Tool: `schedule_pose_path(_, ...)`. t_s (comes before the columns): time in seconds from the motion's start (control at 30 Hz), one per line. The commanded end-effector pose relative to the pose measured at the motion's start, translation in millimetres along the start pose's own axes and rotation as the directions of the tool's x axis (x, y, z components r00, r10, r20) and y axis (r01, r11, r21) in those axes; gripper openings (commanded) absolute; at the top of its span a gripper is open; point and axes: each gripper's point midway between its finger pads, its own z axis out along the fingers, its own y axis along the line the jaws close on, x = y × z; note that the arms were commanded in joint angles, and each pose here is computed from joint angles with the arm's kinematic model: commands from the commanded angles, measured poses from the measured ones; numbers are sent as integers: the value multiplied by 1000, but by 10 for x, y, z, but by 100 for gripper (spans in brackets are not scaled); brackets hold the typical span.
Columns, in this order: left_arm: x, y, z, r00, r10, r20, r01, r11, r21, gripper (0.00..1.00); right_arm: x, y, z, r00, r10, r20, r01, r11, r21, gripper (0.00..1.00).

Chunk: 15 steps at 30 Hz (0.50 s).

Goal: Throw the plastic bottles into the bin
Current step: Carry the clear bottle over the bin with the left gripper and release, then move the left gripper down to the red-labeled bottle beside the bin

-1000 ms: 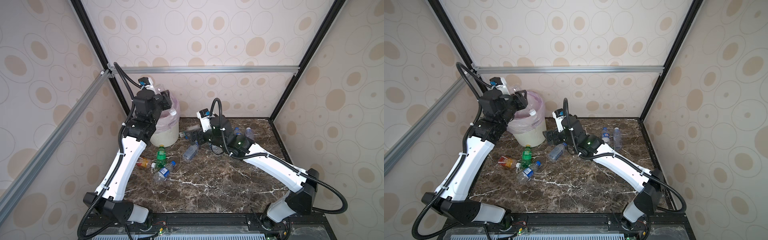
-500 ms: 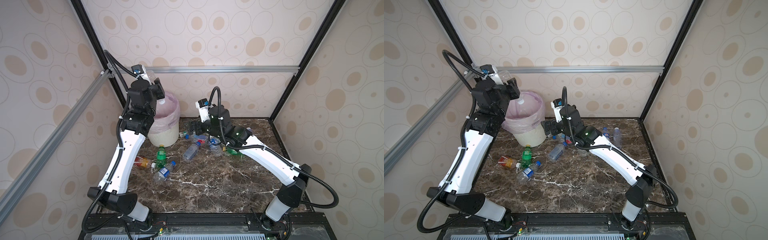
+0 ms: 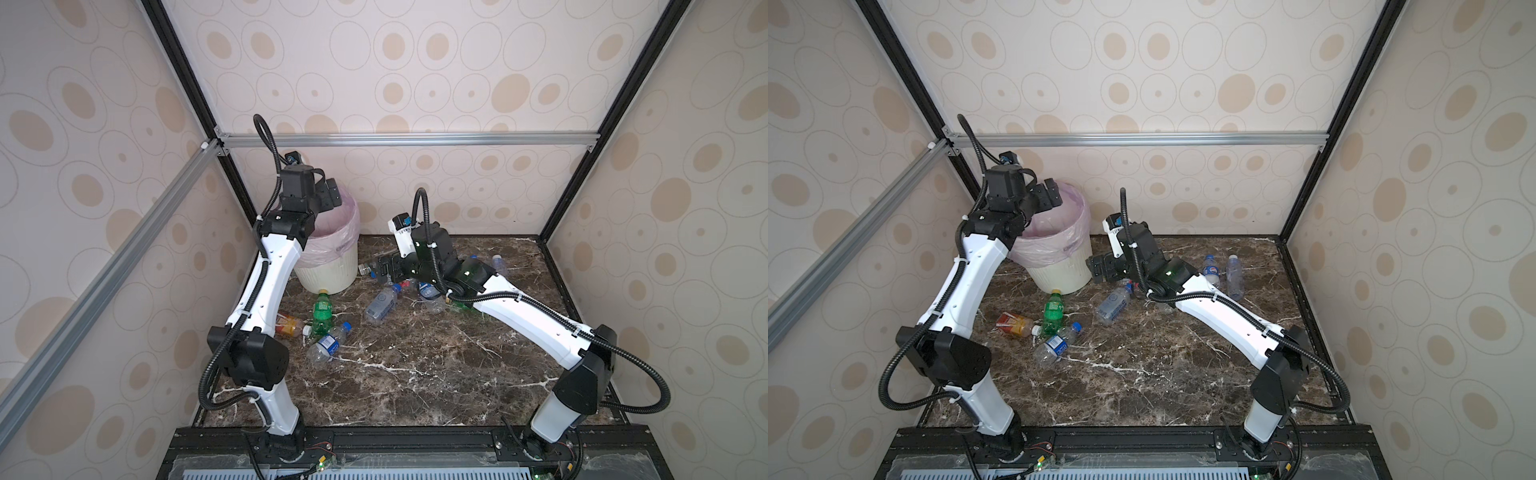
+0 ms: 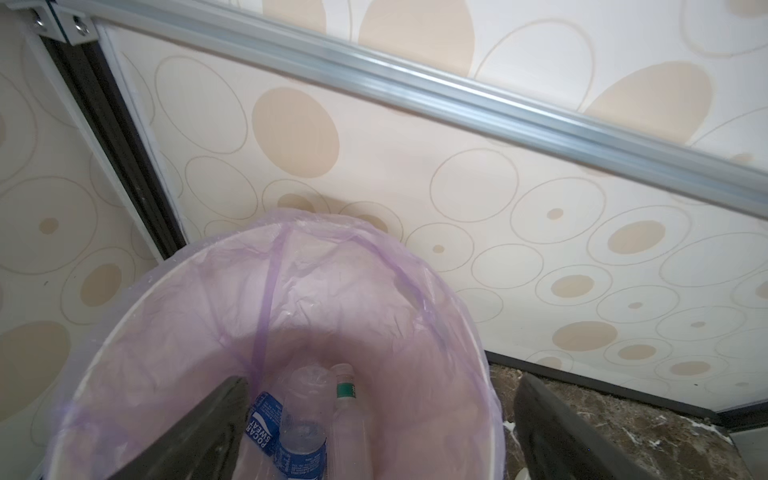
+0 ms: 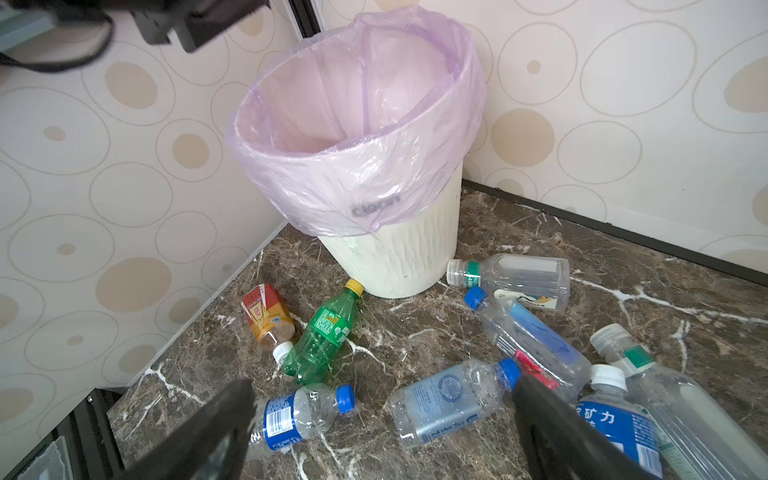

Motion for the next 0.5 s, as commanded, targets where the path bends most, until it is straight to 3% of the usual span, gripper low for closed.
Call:
schedule_pose_path(0.0, -272, -17, -336, 998, -28, 55, 26, 999, 23, 99, -98, 6, -134, 999, 16, 38, -15, 1000, -18, 100)
schedule_pose_path(0.27, -59, 238, -492, 995, -89, -40, 88, 996, -9, 99, 68, -31, -85, 1000, 2, 8, -2, 1000, -18, 100)
schedule_pose_path(0.47, 243, 828, -638, 956, -273, -107, 264, 960, -89, 99, 220, -87, -88, 1000, -16, -13, 16, 1000, -5, 100)
